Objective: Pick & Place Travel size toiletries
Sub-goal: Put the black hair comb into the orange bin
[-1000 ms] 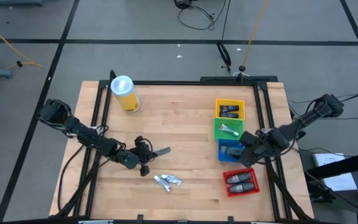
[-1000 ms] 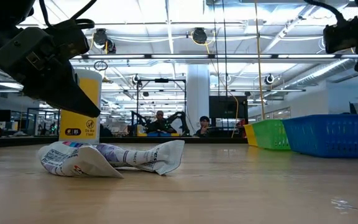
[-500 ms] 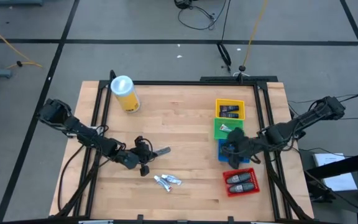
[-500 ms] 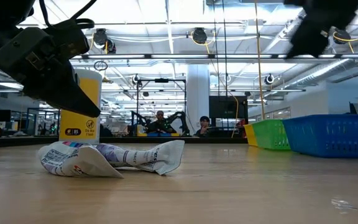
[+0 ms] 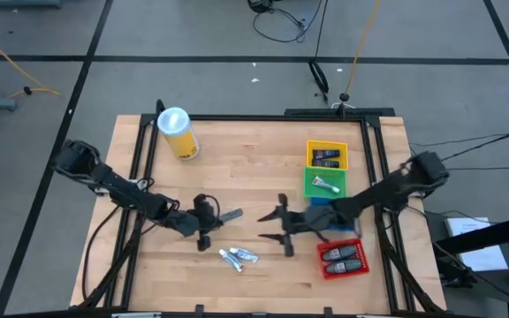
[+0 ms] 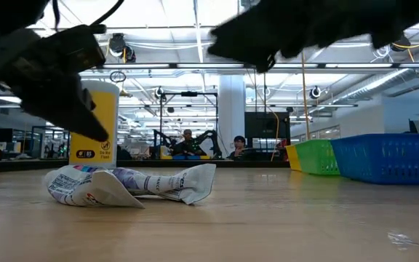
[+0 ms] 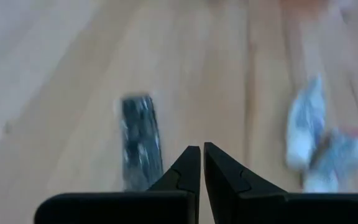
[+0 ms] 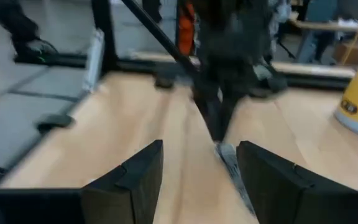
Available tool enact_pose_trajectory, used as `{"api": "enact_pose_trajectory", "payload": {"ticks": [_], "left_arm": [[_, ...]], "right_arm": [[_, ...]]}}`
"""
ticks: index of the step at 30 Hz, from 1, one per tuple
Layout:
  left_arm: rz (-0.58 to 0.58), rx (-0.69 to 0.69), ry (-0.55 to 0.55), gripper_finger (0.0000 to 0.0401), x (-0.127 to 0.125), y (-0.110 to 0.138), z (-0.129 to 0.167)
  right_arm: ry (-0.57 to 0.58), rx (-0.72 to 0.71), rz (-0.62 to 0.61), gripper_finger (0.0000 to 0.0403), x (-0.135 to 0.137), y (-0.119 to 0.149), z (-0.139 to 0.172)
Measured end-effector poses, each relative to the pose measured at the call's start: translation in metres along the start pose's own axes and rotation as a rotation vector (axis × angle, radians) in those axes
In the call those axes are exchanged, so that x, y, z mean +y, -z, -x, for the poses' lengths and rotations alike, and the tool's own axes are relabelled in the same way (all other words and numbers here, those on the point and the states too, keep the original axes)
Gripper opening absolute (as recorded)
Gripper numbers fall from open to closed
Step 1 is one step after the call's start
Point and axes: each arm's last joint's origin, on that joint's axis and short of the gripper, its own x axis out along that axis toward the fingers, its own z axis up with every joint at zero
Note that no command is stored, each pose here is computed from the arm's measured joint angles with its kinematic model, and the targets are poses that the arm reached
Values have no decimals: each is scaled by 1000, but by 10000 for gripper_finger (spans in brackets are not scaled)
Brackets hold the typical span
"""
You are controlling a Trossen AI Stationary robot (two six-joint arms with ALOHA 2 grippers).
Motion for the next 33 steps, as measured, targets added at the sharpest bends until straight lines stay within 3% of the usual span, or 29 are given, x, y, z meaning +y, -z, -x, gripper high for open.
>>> {"api": "enact_pose_trajectory", "payload": {"ticks": [3, 7, 11, 15, 22, 28, 33], "left_arm": [[-12, 68, -13, 19, 3, 3, 12], [11, 162, -143, 19, 13, 11, 30], [52, 185, -263, 19, 21, 17, 38], [46, 206, -254, 19, 20, 20, 34], [18, 202, -231, 19, 10, 28, 20], [-17, 138, -283, 19, 9, 32, 5], [-10, 107, -306, 19, 11, 29, 1]], "right_arm": [[38, 51, 6, 197, -12, 15, -21], [96, 150, 13, 203, -30, 24, -47], [67, 261, 6, 219, -48, 27, -68], [43, 328, -32, 242, -66, 36, -84], [-17, 362, -74, 260, -86, 77, -107], [-4, 380, -40, 243, -96, 90, -118], [6, 449, -36, 196, -101, 96, -115]]}}
